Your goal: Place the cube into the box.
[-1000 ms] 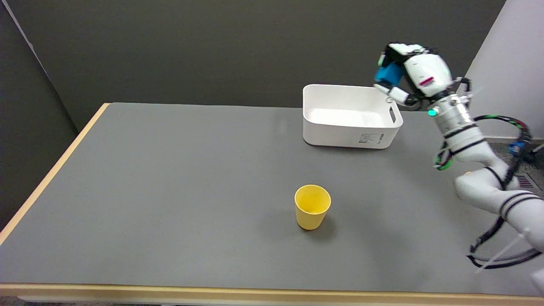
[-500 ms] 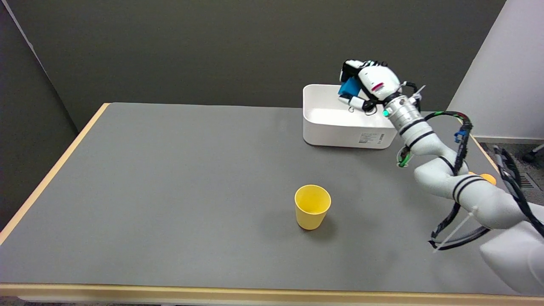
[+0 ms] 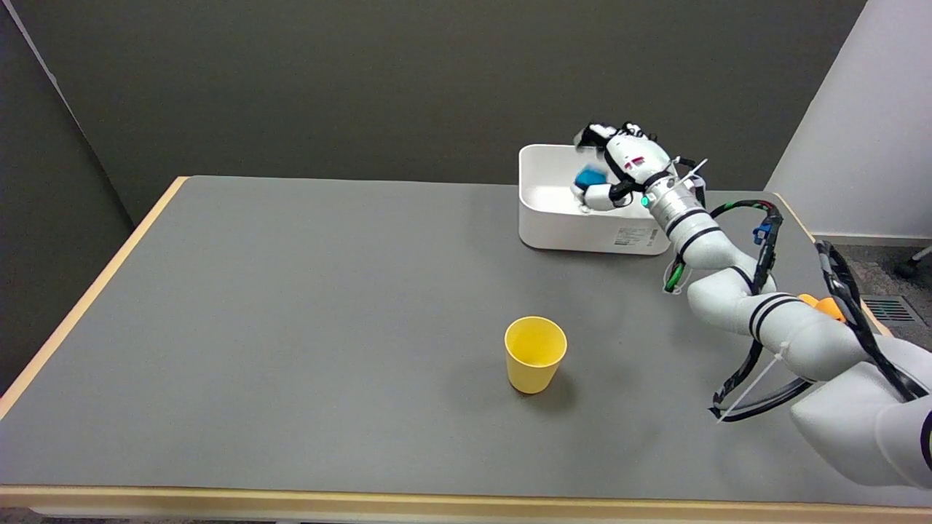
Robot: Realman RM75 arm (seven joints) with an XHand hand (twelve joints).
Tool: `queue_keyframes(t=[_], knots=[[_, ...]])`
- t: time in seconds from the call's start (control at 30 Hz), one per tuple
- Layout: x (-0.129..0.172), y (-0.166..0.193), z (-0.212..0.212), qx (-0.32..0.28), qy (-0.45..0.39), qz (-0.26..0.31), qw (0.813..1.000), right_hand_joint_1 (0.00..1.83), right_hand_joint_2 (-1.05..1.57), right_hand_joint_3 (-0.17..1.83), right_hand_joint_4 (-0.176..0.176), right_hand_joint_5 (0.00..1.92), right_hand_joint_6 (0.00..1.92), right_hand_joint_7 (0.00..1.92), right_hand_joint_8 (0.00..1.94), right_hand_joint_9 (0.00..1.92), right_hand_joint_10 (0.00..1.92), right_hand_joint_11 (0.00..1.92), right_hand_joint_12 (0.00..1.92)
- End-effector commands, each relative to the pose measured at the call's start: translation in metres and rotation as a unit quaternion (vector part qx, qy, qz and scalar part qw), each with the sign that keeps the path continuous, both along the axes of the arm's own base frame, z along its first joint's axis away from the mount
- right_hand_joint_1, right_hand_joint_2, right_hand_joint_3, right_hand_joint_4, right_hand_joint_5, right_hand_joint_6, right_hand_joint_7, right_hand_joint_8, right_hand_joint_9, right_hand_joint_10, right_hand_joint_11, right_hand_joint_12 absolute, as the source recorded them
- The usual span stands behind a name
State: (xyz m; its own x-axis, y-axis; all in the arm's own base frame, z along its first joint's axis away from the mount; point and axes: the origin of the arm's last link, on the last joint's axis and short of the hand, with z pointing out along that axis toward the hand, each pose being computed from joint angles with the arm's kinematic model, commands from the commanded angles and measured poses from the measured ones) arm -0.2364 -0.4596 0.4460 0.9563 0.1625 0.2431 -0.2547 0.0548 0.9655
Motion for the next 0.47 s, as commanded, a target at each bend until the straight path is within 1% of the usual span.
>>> queue_keyframes(t=[0.03,0.13,0.2,0.27,0.3,0.33,0.37,0.4,0.43,0.47], knots=[[0.007,0.035,0.005,-0.011,-0.102,0.070,0.992,0.60,0.60,0.97,0.067,0.05,0.39,0.00,0.08,0.00,0.44,0.00,0.91],[0.023,0.049,0.000,0.011,-0.095,0.111,0.989,0.52,0.60,0.96,0.070,0.06,0.40,0.00,0.07,0.00,0.48,0.02,1.02],[0.033,0.065,-0.008,0.029,-0.097,0.155,0.983,0.49,0.59,0.95,0.069,0.07,0.38,0.00,0.10,0.00,0.52,0.02,1.06],[0.038,0.082,-0.014,0.042,-0.116,0.200,0.972,0.53,0.61,0.89,0.073,0.11,0.35,0.02,0.22,0.02,0.59,0.01,1.16],[0.039,0.091,-0.015,0.042,-0.132,0.222,0.965,0.53,0.60,0.90,0.072,0.12,0.35,0.05,0.22,0.03,0.61,0.01,1.18],[0.044,0.103,-0.018,0.045,-0.155,0.258,0.953,0.54,0.60,0.91,0.072,0.12,0.36,0.07,0.22,0.04,0.63,0.01,1.20],[0.048,0.115,-0.020,0.047,-0.174,0.290,0.940,0.52,0.61,0.93,0.065,0.14,0.39,0.13,0.27,0.10,0.67,0.06,1.22],[0.050,0.122,-0.022,0.053,-0.184,0.307,0.932,0.49,0.61,0.96,0.056,0.16,0.42,0.20,0.32,0.16,0.71,0.11,1.24],[0.056,0.135,-0.025,0.070,-0.204,0.338,0.916,0.51,0.63,0.94,0.054,0.21,0.46,0.28,0.36,0.23,0.78,0.18,1.35],[0.061,0.144,-0.028,0.085,-0.218,0.358,0.904,0.53,0.65,0.91,0.055,0.25,0.49,0.35,0.39,0.28,0.84,0.25,1.48]])
